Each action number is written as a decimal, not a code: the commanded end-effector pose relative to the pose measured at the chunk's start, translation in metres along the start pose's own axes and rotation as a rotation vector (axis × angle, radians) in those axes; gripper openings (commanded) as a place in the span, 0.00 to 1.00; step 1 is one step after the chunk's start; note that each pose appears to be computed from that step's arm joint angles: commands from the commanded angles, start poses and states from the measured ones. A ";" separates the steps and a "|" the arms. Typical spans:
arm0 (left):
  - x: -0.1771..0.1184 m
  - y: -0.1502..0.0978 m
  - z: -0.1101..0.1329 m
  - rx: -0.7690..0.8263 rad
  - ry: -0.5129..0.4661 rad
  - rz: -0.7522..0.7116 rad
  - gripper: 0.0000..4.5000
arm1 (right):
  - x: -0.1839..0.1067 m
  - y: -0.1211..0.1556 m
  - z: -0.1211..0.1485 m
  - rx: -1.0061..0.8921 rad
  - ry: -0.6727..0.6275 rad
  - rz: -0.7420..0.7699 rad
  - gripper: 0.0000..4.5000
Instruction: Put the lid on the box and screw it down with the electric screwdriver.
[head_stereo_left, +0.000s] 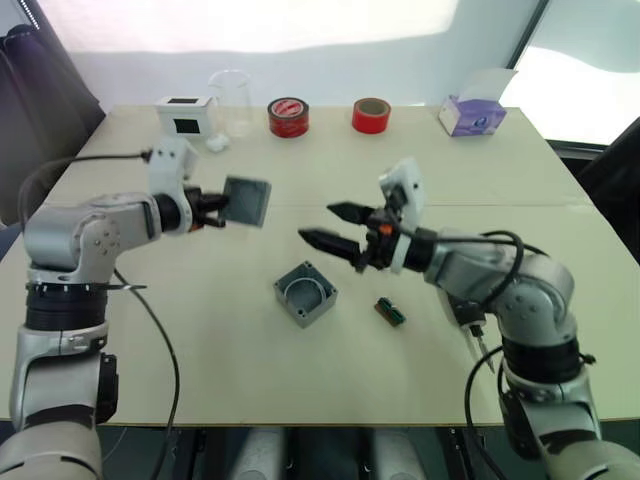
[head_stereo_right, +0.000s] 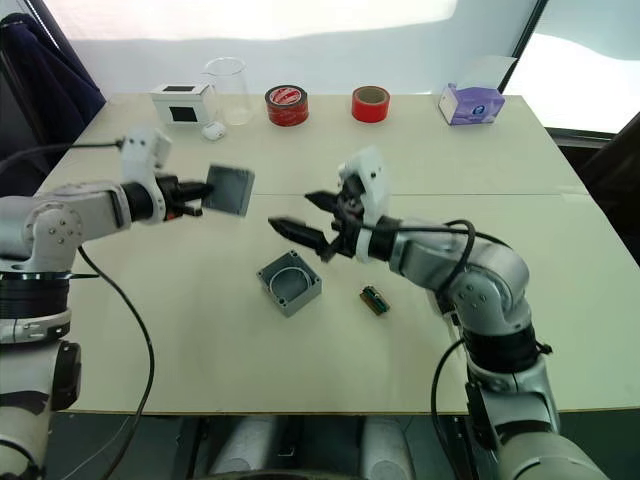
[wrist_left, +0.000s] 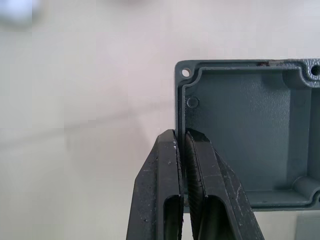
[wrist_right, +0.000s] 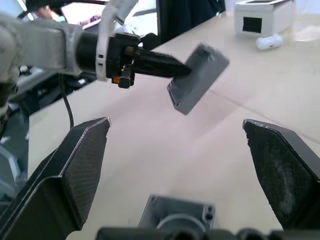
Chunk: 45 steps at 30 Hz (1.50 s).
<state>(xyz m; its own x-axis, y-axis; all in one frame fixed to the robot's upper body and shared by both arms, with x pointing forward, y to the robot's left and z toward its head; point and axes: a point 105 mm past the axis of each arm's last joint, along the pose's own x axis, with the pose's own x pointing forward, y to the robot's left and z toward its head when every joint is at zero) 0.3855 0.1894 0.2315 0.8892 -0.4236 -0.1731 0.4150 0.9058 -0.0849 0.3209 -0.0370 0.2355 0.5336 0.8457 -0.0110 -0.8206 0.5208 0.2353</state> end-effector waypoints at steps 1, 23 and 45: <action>0.000 -0.018 0.029 0.041 -0.222 -0.043 0.02 | 0.019 -0.019 0.030 0.120 -0.063 -0.069 1.00; 0.018 -0.059 0.027 0.057 -0.298 -0.196 0.02 | 0.028 -0.035 0.027 0.190 -0.029 -0.109 1.00; 0.018 -0.067 0.019 0.078 -0.270 -0.245 0.07 | 0.028 -0.031 0.024 0.183 -0.040 -0.108 0.03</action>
<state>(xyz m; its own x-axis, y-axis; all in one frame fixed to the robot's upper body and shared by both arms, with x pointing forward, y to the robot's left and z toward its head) 0.3868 0.1302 0.2357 0.8178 -0.5728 0.0563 0.5756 0.8146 -0.0722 0.3676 -0.0288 0.2378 0.6149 0.7864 -0.0589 -0.6947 0.5755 0.4315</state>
